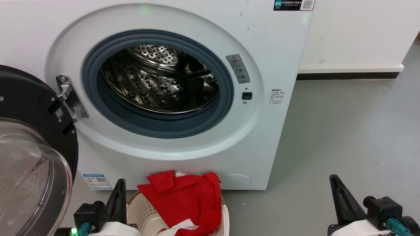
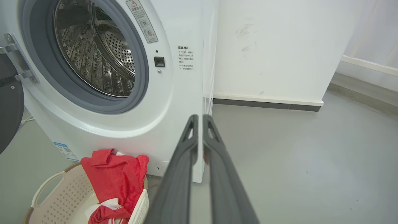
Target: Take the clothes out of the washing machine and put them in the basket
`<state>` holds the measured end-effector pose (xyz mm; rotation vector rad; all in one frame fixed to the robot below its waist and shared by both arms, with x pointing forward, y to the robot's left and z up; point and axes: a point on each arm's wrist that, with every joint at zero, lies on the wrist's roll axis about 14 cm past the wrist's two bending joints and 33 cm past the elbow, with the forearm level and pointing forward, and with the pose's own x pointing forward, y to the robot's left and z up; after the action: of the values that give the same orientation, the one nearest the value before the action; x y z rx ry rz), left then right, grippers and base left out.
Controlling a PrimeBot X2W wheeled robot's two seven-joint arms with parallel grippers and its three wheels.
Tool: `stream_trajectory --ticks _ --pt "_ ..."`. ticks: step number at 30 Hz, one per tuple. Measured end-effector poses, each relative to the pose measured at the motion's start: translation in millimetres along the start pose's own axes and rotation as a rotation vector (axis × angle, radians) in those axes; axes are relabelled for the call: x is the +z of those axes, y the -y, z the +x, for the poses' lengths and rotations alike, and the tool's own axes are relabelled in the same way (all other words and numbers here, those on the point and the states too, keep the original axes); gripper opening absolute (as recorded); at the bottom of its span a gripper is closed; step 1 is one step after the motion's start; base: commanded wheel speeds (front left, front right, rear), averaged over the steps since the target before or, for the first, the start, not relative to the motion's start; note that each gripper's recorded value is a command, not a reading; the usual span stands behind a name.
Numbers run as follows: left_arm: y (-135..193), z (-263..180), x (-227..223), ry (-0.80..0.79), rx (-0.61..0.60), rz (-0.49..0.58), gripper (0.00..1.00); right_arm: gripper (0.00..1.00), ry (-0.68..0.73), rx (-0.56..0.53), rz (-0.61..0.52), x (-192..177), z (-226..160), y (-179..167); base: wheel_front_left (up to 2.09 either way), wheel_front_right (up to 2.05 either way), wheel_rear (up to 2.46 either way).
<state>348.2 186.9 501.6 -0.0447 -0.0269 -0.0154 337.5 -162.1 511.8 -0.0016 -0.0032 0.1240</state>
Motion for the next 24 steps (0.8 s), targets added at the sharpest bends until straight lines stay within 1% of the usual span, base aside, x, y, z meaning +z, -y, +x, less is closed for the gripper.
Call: stream_trajectory --ticks 5,15,16,24 --pt "-5 0 -8 -0.042 0.025 -0.096 0.00 0.00 -0.006 -0.009 0.110 -4 0 1 0.00 0.00 0.00" --pt "-10 4 -11 -0.067 0.058 -0.288 0.00 0.00 -0.012 -0.027 0.312 -8 4 6 0.00 0.00 0.00" --pt "-10 5 -12 -0.072 0.062 -0.343 0.00 0.00 -0.005 -0.032 0.367 -7 6 8 0.00 0.00 0.00" --pt "-12 8 -14 -0.087 0.079 -0.481 0.00 0.00 -0.002 -0.045 0.508 -8 10 11 0.00 0.00 0.00"
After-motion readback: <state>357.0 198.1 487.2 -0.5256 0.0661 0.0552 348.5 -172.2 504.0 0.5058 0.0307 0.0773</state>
